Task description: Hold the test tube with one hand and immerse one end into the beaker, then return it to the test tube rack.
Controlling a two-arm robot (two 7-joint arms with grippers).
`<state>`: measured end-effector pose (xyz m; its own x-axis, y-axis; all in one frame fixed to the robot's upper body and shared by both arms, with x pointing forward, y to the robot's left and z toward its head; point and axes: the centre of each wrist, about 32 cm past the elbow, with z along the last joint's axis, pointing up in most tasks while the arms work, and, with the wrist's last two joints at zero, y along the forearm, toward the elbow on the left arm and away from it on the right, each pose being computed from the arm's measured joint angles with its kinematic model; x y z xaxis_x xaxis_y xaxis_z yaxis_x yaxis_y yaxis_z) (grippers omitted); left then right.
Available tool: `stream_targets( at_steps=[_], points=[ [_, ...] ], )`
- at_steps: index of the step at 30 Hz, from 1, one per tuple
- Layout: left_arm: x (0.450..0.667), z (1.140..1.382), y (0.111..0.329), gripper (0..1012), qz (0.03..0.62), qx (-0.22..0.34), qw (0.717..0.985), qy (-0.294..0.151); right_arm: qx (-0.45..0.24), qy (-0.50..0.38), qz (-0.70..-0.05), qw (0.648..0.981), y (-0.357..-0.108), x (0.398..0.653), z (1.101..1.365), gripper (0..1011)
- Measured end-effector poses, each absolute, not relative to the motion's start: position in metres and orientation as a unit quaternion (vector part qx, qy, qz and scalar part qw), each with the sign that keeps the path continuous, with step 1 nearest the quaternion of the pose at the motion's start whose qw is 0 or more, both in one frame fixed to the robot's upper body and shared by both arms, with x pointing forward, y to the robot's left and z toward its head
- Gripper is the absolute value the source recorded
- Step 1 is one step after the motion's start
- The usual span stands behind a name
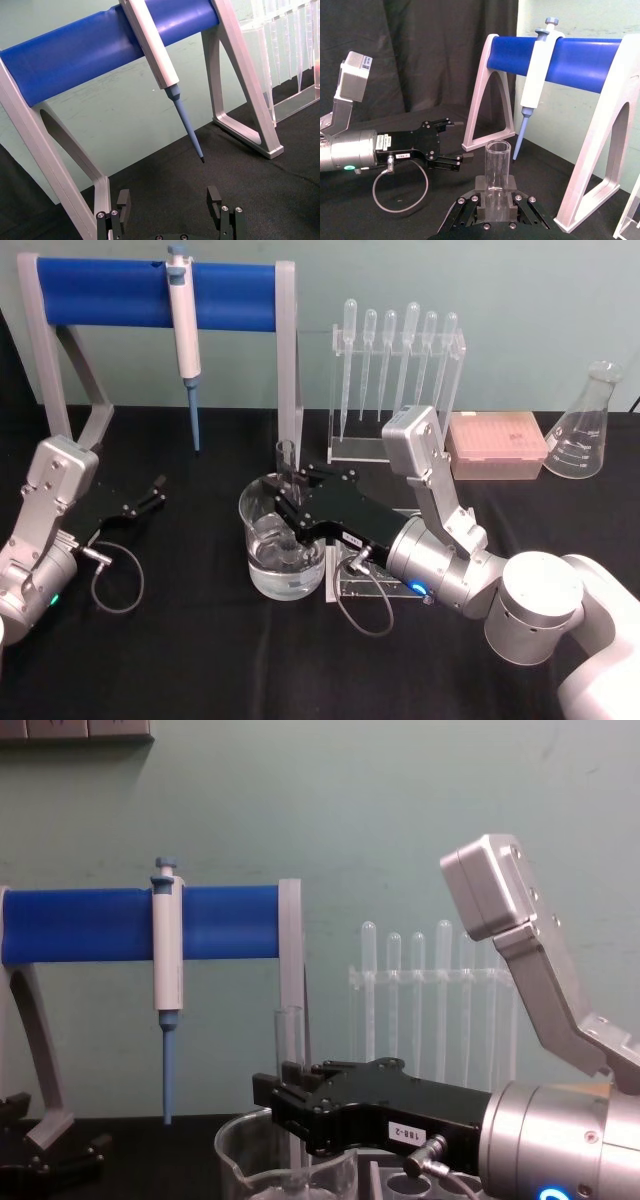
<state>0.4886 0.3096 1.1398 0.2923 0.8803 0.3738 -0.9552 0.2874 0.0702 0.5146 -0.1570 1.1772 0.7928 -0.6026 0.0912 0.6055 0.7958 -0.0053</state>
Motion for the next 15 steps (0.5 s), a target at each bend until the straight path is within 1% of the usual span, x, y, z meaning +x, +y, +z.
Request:
stream_targets(
  at_steps=[15],
  points=[
    [0.4886, 1.1398, 0.3097, 1000, 0.58, 0.141, 0.791, -0.132, -0.017, -0.042, -0.319, 0.947, -0.157, 0.5146, 1.1772, 225]
  ],
)
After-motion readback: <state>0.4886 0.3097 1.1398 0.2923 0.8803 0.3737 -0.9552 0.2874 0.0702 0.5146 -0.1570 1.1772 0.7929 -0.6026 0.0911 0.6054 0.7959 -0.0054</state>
